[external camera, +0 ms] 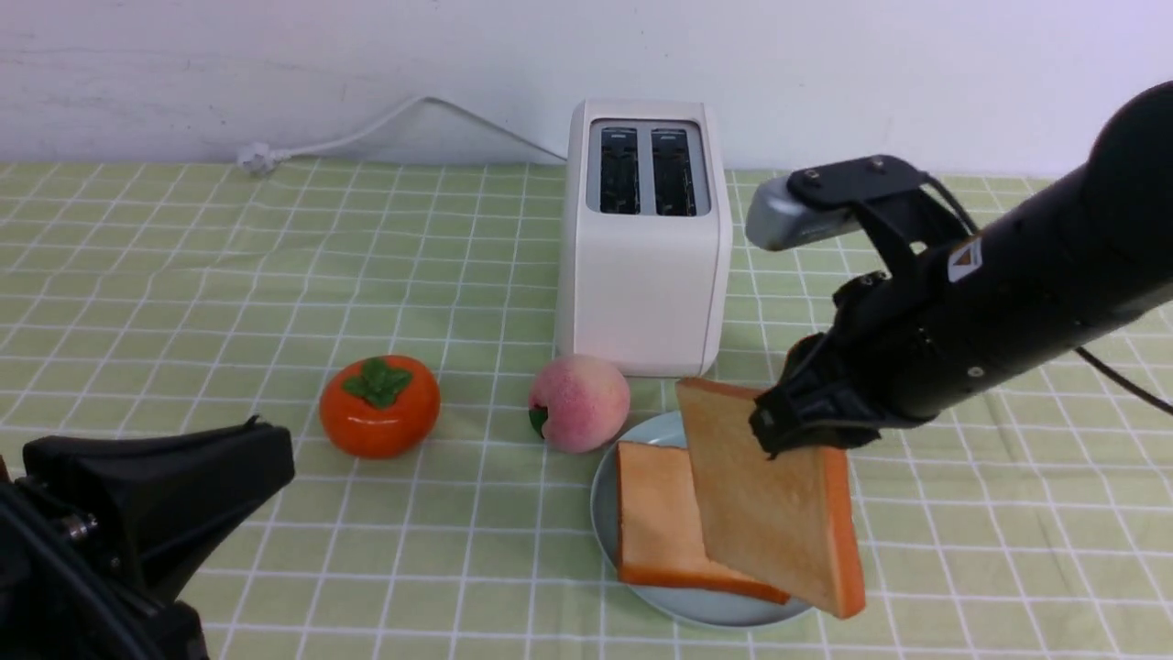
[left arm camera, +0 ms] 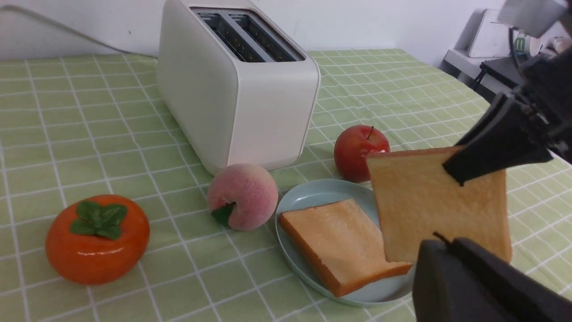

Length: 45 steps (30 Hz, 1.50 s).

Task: Take toasted bread from bread machine on green coffee tablecloth place on plate.
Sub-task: 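Place the held slice of bread on top of the slice on the plate with the right gripper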

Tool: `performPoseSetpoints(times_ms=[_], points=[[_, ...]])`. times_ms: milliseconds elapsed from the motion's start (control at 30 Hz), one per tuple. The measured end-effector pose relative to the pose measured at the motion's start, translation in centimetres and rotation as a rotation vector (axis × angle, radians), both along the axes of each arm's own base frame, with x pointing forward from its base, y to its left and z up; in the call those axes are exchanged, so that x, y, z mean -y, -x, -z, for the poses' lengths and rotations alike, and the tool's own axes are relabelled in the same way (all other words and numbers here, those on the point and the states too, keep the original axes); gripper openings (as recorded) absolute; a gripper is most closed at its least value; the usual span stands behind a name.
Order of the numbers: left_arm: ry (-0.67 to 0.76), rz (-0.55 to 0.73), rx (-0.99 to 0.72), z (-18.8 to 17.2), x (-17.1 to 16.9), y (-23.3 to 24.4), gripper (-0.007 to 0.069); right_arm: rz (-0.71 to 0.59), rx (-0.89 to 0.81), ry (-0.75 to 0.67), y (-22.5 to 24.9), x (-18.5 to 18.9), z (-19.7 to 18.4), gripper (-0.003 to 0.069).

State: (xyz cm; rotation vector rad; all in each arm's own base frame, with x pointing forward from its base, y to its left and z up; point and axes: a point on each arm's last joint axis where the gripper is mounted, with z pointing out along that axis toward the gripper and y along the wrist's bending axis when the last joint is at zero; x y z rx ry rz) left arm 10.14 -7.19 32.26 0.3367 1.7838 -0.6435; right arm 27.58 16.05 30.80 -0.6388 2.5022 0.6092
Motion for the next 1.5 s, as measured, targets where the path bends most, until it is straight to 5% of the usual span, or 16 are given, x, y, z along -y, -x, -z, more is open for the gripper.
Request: performPoseSetpoints(times_ms=[300, 467, 800, 1000, 1100, 1300, 1500], points=[[-0.009, 0.001, 0.0, 0.0, 0.0, 0.0, -0.0013, -0.004, -0.08, -0.272, -3.8, 0.7, 2.5, 0.012], [-0.009, 0.001, 0.0, 0.0, 0.0, 0.0, -0.0012, 0.042, -0.102, -0.312, -5.6, 1.5, 4.3, 0.0119], [-0.009, 0.001, -0.001, 0.1, 0.0, 0.0, -0.0011, 0.09, -0.103, -0.292, -6.6, 2.4, 5.5, 0.0153], [-0.009, 0.001, -0.001, 0.1, 0.0, 0.0, -0.001, 0.074, -0.081, -0.236, -6.6, 2.7, 5.7, 0.0416], [-0.009, 0.001, -0.001, 0.1, 0.0, 0.0, -0.0007, 0.063, -0.064, -0.18, -6.4, 3.2, 5.4, 0.0484], [-0.012, 0.002, -0.004, 0.1, 0.0, 0.0, -0.0003, 0.088, -0.011, -0.026, -5.8, 5.1, 3.8, 0.0486], [-0.035, 0.008, 0.01, 0.1, 0.0, 0.0, 0.0001, 0.149, 0.096, 0.071, -3.4, 7.0, -2.0, 0.0406]])
